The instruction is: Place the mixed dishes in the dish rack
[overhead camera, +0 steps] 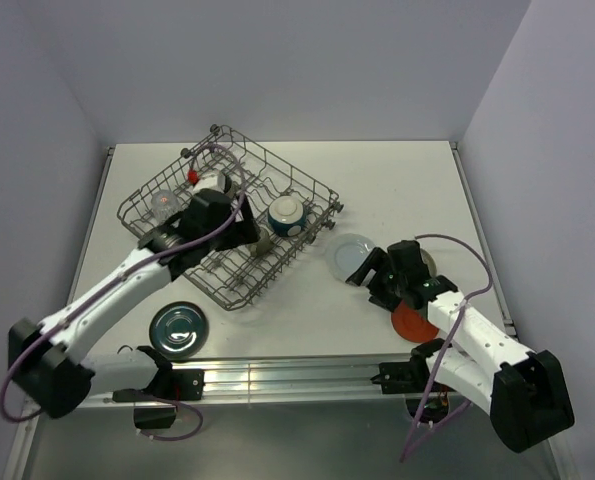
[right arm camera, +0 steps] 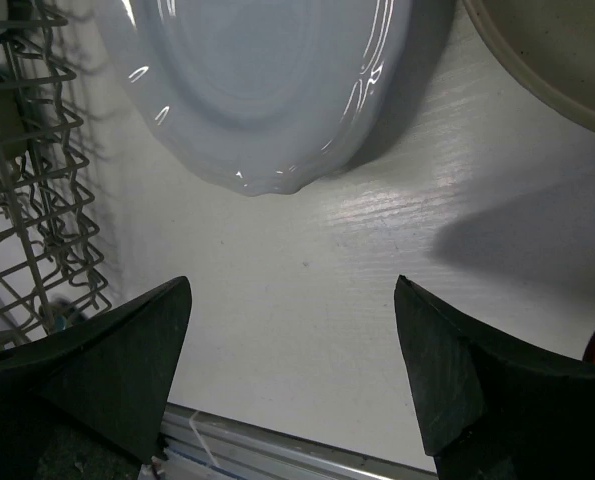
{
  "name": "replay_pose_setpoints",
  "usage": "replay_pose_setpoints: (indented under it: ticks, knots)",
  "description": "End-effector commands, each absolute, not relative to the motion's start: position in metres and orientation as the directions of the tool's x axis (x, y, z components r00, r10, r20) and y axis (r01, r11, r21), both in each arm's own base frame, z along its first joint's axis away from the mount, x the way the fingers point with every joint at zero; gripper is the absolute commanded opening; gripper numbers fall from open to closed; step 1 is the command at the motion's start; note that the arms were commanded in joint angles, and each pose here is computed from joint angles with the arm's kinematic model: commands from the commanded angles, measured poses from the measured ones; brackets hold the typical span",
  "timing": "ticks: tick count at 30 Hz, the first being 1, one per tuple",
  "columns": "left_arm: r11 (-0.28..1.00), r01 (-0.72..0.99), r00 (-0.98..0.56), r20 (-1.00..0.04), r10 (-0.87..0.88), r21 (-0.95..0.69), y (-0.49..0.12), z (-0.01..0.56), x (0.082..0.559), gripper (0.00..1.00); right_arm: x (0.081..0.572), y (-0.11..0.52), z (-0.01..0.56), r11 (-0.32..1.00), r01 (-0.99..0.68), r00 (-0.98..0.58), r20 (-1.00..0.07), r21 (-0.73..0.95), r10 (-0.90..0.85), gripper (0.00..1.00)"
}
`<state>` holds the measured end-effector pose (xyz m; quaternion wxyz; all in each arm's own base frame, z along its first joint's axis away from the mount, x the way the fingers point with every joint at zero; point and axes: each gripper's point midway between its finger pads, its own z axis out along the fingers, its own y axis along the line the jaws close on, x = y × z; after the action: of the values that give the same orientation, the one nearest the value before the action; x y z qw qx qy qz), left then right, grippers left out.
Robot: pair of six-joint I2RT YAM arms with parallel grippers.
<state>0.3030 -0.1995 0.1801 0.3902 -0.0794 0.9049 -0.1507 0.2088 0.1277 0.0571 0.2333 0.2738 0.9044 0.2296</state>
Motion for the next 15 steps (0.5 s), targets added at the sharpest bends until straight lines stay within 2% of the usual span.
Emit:
replay_pose_setpoints:
  ticks: [1,8,15]
  knots:
    - [0.904,0.014,-0.629,-0.707,-0.324,-0.427,-0.192,0.221,0.284,0.99,0.225,0.146,0.063,0.666,0.345,-0.739,-0.246,0.661,0.627,0.89]
    - [0.840,0.102,-0.521,-0.748,-0.411,-0.533,-0.167,0.289,0.245,0.99,0.232,0.146,0.046,0.606,0.380,-0.690,-0.222,0.699,0.689,0.78]
    - [0.788,0.186,-0.510,-0.743,-0.432,-0.587,-0.167,0.306,0.223,0.99,0.241,0.133,0.031,0.547,0.428,-0.592,-0.233,0.720,0.771,0.73]
